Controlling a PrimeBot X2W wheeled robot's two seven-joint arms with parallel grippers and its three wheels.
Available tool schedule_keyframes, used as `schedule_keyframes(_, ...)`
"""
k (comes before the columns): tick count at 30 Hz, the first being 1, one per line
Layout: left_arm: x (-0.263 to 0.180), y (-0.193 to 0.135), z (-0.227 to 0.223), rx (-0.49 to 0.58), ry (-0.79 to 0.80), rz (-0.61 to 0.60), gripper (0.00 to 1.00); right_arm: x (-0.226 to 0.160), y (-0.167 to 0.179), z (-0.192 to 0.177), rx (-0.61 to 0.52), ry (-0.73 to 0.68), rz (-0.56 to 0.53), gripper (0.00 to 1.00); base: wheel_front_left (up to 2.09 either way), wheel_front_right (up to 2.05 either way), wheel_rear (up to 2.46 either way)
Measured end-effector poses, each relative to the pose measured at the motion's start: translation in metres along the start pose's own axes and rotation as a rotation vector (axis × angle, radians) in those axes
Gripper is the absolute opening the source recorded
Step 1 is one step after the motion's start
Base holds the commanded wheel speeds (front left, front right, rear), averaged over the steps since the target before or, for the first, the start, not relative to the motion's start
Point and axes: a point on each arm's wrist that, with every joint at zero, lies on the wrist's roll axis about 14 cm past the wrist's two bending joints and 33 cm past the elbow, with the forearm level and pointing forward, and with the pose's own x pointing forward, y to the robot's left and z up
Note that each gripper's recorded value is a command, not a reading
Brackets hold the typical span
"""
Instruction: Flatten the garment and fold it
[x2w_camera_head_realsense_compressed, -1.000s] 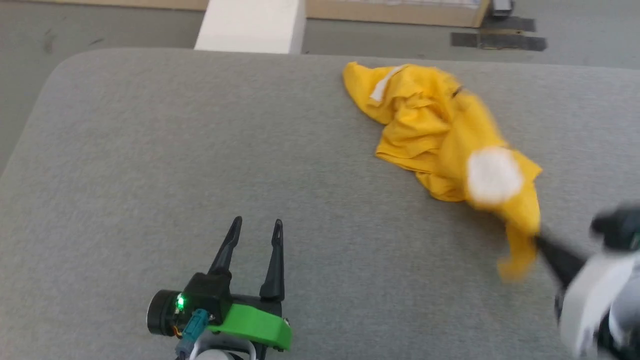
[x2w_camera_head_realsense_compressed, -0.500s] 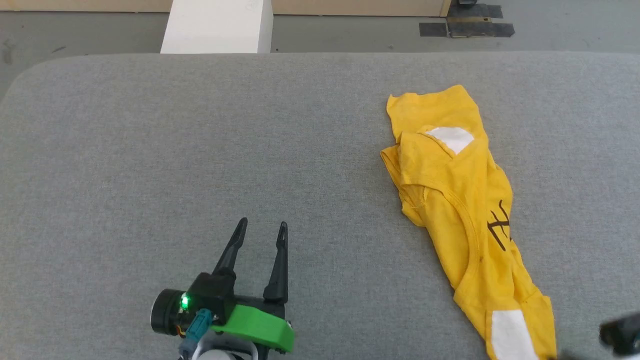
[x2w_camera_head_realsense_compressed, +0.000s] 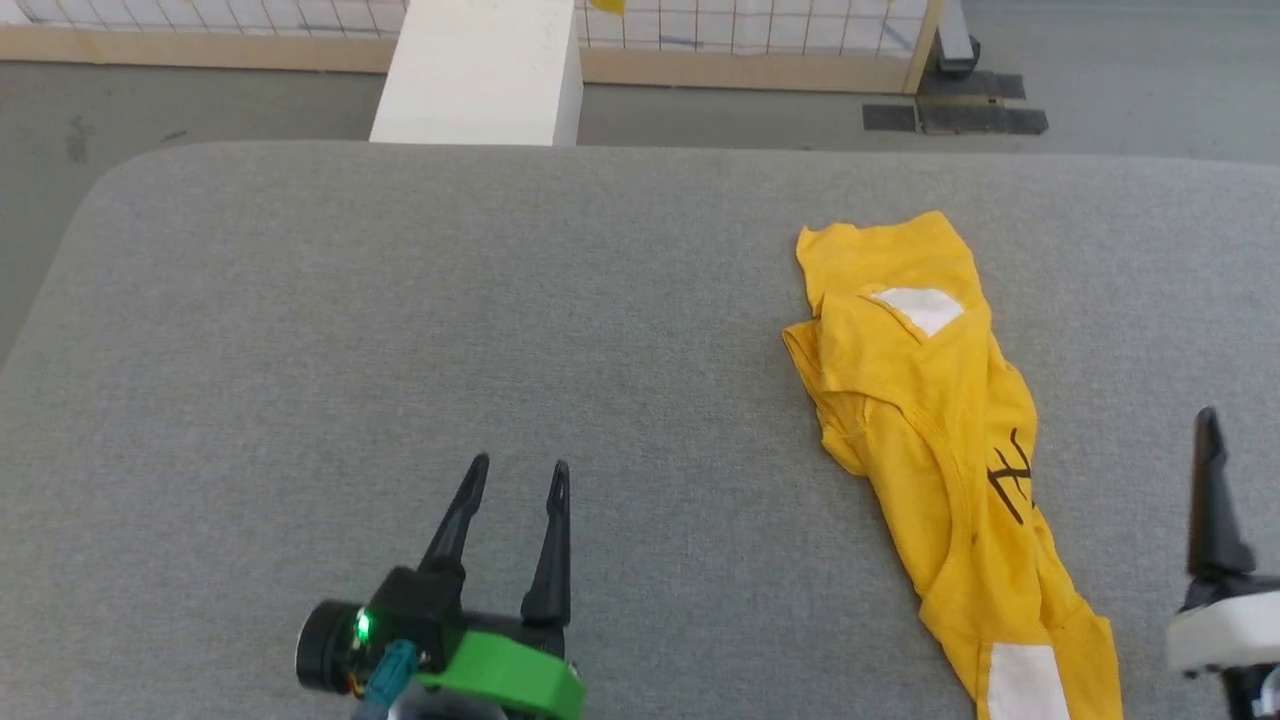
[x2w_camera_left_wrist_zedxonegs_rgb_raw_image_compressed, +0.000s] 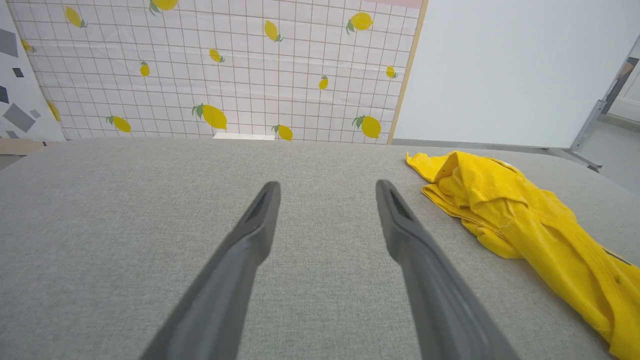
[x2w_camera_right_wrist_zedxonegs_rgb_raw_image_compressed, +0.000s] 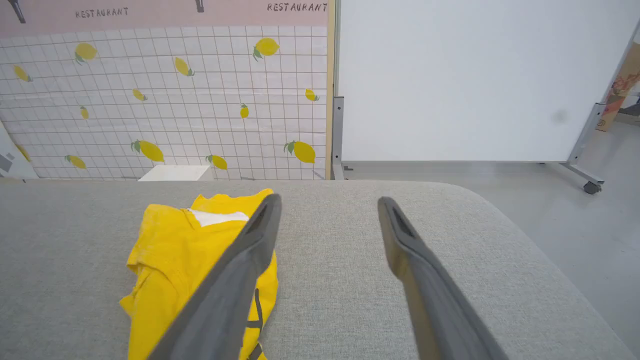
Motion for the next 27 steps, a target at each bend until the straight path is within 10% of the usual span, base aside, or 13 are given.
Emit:
schedule_keyframes(9,-0.005,0.004,-0.002,0.022,0.028,-0.022,1.00,-0.015,-0.009,-0.026,0.010,0.039,-0.049,1.00,0.00,0.00,0.00)
schedule_keyframes(19,0.130,-0.049,0.110,0.283,-0.128,-0.382,1.00,0.004,-0.019,-0.026,0.011,0.021,-0.088,1.00,0.00,0.00,0.00)
schedule_keyframes(27,0.223,-0.093,0.072,0.343,0.103,-0.555,1.00,0.035,-0.018,-0.041,0.012,0.035,-0.094,1.00,0.00,0.00,0.00)
